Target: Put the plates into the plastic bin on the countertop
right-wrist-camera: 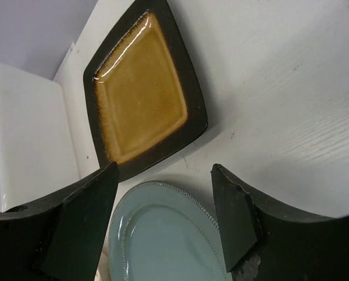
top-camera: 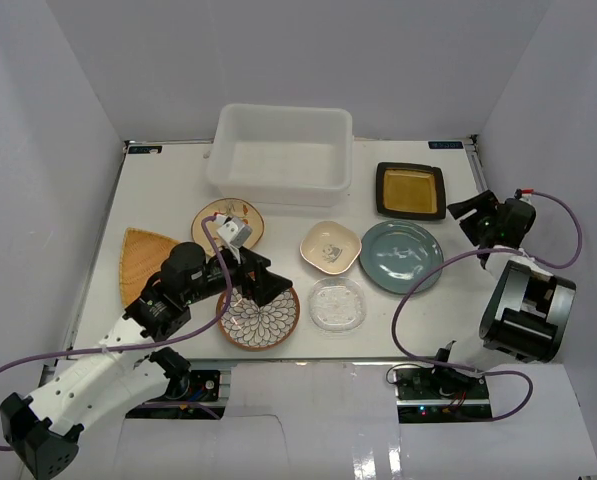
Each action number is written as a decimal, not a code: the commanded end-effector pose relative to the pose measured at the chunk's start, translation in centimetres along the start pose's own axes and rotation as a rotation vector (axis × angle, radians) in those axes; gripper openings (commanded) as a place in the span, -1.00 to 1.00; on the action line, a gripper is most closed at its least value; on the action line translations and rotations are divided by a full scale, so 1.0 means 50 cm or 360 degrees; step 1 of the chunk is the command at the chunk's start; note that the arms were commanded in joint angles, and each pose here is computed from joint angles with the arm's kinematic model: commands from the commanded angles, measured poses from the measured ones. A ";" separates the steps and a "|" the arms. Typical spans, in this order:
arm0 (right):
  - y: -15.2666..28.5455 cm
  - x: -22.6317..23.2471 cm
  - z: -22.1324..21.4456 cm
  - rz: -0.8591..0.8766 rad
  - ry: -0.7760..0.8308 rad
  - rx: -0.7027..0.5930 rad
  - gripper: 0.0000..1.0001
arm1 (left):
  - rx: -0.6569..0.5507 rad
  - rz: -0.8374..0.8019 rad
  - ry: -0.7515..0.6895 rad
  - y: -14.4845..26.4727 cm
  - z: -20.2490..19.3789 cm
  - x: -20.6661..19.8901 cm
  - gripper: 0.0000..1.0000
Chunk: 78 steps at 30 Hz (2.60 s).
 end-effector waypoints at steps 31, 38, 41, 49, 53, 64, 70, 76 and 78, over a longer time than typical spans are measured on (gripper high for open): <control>-0.223 -0.021 -0.088 0.0369 -0.0679 -0.0010 -0.17 | -0.0052 0.0216 0.0076 -0.029 0.014 0.043 0.96; -0.196 0.025 -0.045 0.0568 -0.0761 -0.0137 -0.84 | 0.0082 0.0244 0.0165 -0.059 -0.003 0.054 0.96; -0.166 0.072 -0.006 0.0716 -0.0735 -0.0220 -0.84 | 0.0073 0.0277 0.0224 -0.069 0.008 0.058 0.96; -0.045 0.231 0.062 0.1228 -0.0785 -0.0253 -0.84 | 0.0057 0.0193 0.0448 -0.143 0.057 0.041 0.61; 0.021 0.280 0.056 0.1411 -0.0819 -0.0203 -0.85 | 0.0028 0.0157 0.0493 -0.177 0.090 0.037 0.50; 0.170 0.384 -0.040 0.1704 -0.0747 0.0189 -0.85 | -0.0116 0.0052 0.0691 -0.266 0.223 0.064 0.47; 0.232 0.417 -0.065 0.1787 -0.0677 0.0256 -0.84 | -0.0085 0.0269 0.0711 -0.303 0.245 0.159 0.47; 0.255 0.445 -0.114 0.1768 -0.0551 0.0359 -0.85 | -0.0037 0.0023 0.0810 -0.363 0.260 0.181 0.47; 0.264 0.454 -0.128 0.1753 -0.0501 0.0381 -0.84 | -0.0046 -0.0035 0.0799 -0.377 0.279 0.176 0.47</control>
Point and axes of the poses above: each gripper's point midway between its finger pads, its own y axis back along the fingers, its own x axis along the line the jaws close on, z = x × y, the point moved 2 cm from there along y, back along the fingers, and after that the axes turned 2 degrees about -y, right-handed, at the moved point
